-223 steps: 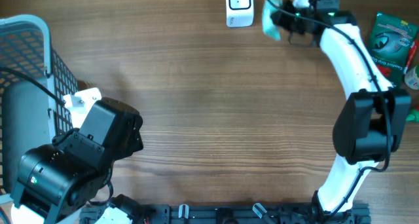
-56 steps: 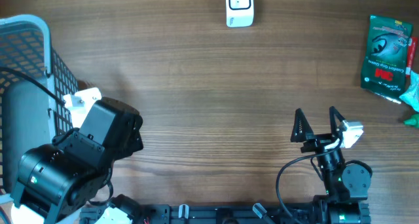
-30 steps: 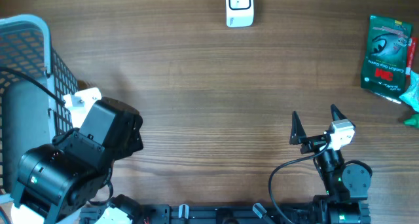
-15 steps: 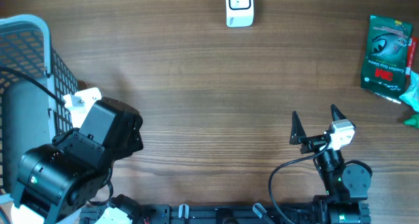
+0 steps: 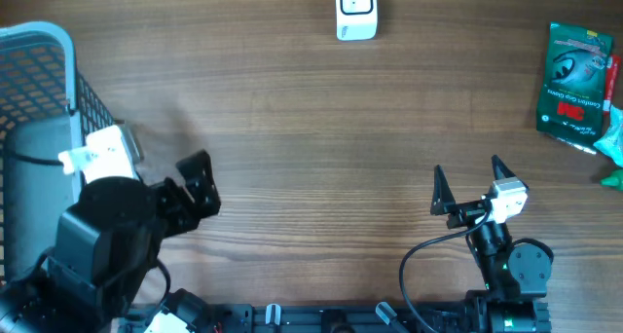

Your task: Scan the item barcode

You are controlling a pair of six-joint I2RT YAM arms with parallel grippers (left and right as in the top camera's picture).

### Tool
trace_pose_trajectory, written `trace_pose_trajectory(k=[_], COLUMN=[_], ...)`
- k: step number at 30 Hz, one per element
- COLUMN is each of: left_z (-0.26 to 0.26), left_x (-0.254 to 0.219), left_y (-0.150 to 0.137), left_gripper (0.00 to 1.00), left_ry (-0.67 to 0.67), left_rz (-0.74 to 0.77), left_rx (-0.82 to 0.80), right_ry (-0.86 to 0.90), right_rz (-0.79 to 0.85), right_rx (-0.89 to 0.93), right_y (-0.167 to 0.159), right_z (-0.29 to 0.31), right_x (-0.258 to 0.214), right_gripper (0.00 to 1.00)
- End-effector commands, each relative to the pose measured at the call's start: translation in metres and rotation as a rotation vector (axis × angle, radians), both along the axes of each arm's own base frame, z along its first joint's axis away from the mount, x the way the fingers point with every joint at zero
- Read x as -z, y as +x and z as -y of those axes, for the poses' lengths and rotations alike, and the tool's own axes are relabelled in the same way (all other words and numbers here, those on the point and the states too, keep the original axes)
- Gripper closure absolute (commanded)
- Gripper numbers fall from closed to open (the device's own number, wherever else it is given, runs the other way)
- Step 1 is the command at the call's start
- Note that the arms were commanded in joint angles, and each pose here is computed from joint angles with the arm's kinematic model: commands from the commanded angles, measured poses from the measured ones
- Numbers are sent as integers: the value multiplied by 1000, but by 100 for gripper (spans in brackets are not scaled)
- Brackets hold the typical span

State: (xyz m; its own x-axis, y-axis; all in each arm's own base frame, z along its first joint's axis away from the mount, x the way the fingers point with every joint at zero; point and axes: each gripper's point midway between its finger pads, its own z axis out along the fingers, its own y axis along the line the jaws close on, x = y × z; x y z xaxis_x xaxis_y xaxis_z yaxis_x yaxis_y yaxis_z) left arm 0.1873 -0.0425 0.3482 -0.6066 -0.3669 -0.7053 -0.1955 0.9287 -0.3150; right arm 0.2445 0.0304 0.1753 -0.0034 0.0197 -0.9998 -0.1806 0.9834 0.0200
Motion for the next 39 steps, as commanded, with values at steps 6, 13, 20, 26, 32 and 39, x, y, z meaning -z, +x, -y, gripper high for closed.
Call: trace_pose_trajectory(k=[6, 13, 20, 26, 32, 39], left_z=[-18, -53, -121, -166, -177, -81], left_x=[137, 118, 92, 73, 57, -36], left_y=[-19, 2, -21, -45, -48, 29], left_gripper=[0, 0, 0, 0, 0, 0], left_ry=[108, 40, 154, 318, 335, -239], left_rz=[-380, -199, -66, -22, 57, 628], left_rx=[-88, -298, -616, -857, -939, -416], right_ry=[-18, -18, -17, -18, -17, -17], right_rz=[14, 13, 13, 13, 13, 13], right_rx=[-22, -21, -21, -21, -21, -21], right_y=[-1, -1, -1, -1, -1, -1], right_z=[-4, -4, -4, -4, -4, -4], right_x=[-2, -2, -2, -2, -2, -2], right_gripper=[0, 0, 0, 0, 0, 0])
